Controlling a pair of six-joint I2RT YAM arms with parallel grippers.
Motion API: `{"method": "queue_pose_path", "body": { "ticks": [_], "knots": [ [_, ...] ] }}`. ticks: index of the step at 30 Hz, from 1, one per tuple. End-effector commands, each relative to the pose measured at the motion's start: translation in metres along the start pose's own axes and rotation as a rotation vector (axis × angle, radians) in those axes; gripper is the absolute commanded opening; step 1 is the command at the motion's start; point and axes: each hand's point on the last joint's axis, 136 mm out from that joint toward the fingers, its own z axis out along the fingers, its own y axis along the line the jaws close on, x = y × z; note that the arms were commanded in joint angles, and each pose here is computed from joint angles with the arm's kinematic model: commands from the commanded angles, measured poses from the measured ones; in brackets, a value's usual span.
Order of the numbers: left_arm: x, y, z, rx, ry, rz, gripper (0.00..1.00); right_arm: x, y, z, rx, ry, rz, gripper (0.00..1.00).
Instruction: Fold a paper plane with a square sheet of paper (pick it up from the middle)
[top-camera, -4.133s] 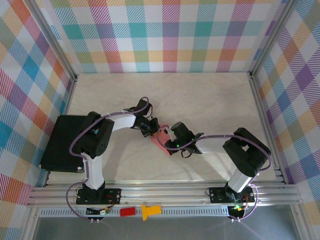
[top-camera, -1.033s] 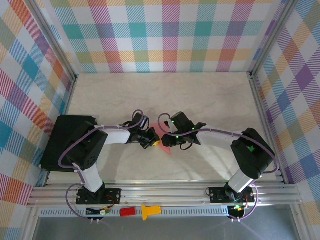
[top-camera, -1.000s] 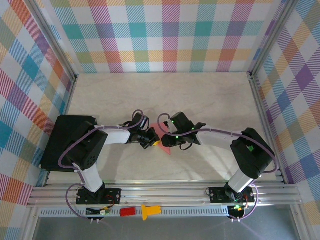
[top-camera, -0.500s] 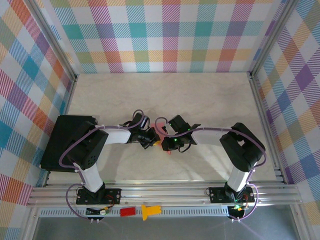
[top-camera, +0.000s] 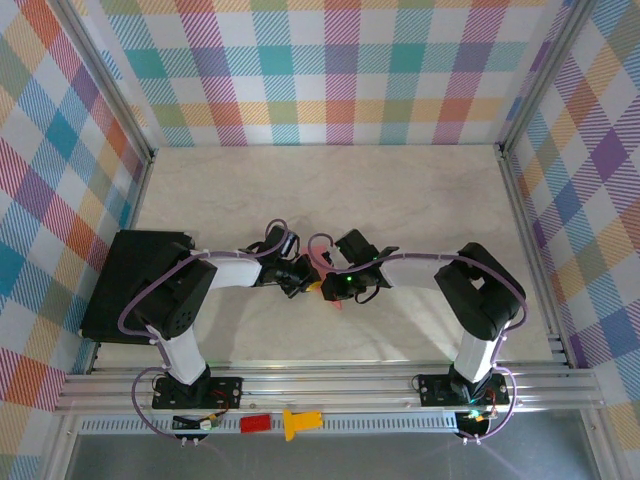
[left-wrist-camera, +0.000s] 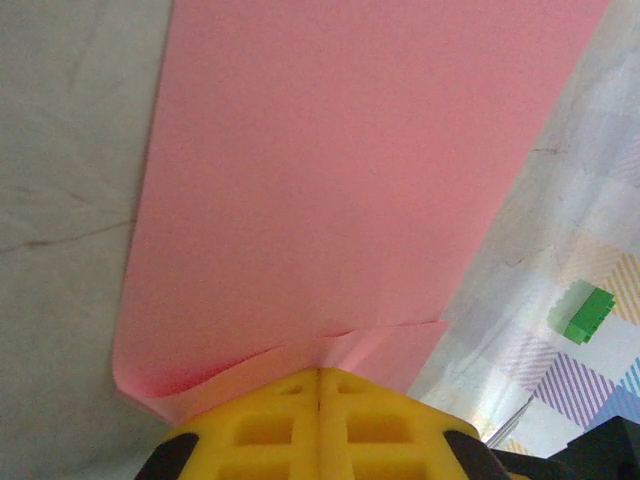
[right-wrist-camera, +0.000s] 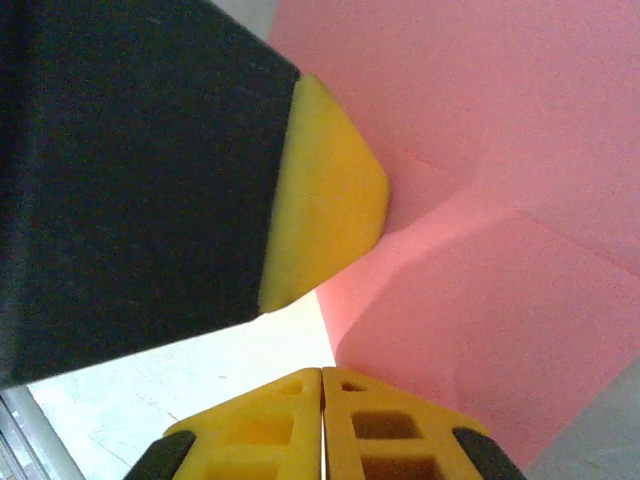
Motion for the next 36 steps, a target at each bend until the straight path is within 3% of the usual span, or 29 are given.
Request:
{"method": "queue_pose_path", "body": {
  "ticks": [1,12,26,32,36],
  "knots": [
    [0.013,0.052,0.013,-0.164,0.034,-0.058,0.01,-0.003,-0.002,0.002,-0.004,0.005,-0.003,0.08],
    [0.014,0.066,0.013,-0.21,0.034,-0.068,0.01,0.024,-0.014,0.005,0.015,0.072,0.03,0.08],
    [0.011,0.078,0.012,-0.244,0.029,-0.076,0.0,0.076,-0.024,-0.022,0.042,0.115,0.053,0.09],
    [0.009,0.068,0.013,-0.216,0.034,-0.065,0.0,0.042,0.001,-0.045,-0.005,-0.015,0.02,0.1],
    [0.007,0.062,0.012,-0.203,0.031,-0.058,0.0,0.018,0.011,-0.04,-0.037,-0.05,0.061,0.1]
  ]
}}
